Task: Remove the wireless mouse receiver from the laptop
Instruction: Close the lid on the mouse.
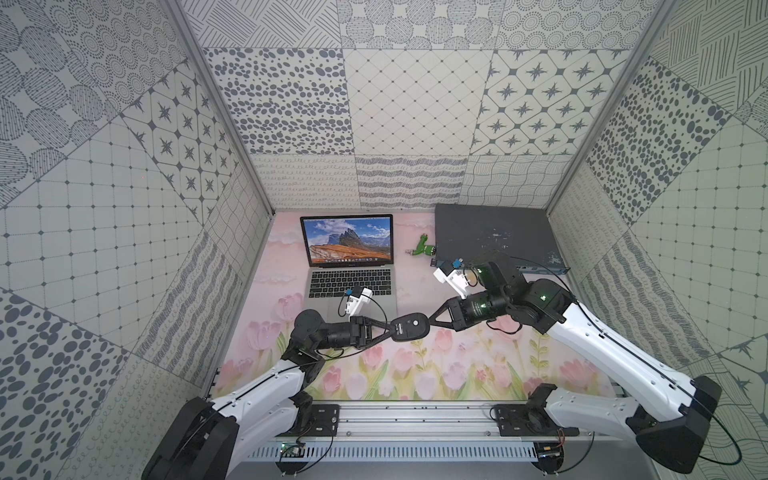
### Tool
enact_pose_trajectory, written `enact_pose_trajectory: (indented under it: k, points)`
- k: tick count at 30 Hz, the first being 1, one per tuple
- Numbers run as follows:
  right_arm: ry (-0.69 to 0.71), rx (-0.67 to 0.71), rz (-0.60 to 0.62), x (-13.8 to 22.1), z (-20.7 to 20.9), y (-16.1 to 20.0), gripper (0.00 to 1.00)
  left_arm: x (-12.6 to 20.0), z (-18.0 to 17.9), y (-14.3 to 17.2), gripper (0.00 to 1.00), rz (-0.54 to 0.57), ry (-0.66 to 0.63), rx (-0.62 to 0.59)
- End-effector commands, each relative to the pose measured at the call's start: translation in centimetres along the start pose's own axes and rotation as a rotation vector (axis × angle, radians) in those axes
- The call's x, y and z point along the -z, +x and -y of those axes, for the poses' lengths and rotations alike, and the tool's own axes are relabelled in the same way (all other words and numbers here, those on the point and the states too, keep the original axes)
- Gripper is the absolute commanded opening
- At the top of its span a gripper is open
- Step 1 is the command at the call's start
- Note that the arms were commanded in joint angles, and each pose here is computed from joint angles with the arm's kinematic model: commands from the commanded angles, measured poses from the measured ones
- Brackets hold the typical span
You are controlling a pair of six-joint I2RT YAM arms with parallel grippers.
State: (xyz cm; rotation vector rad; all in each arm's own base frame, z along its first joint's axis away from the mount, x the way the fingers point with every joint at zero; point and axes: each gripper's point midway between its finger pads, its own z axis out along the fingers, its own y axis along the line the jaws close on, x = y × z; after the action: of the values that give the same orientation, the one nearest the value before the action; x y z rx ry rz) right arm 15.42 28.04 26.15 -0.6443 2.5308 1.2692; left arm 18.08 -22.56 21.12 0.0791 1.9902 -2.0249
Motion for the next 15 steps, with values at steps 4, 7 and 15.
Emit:
enact_pose_trajectory:
  k: [4, 7, 15]
  points:
    - [-0.003, 0.026, -0.018, -0.9, 0.0, -0.1, 0.05, 0.0, 1.6, -0.1, 0.02, -0.008, 0.048, -0.086]
    - [-0.003, 0.026, -0.032, -1.4, 0.0, 0.0, 0.05, 0.0, 1.7, -0.1, 0.02, -0.008, 0.050, -0.088]
    - [0.005, 0.039, -0.046, -2.0, -0.1, 0.1, 0.05, 0.0, 1.8, -0.1, 0.01, -0.008, 0.054, -0.092]
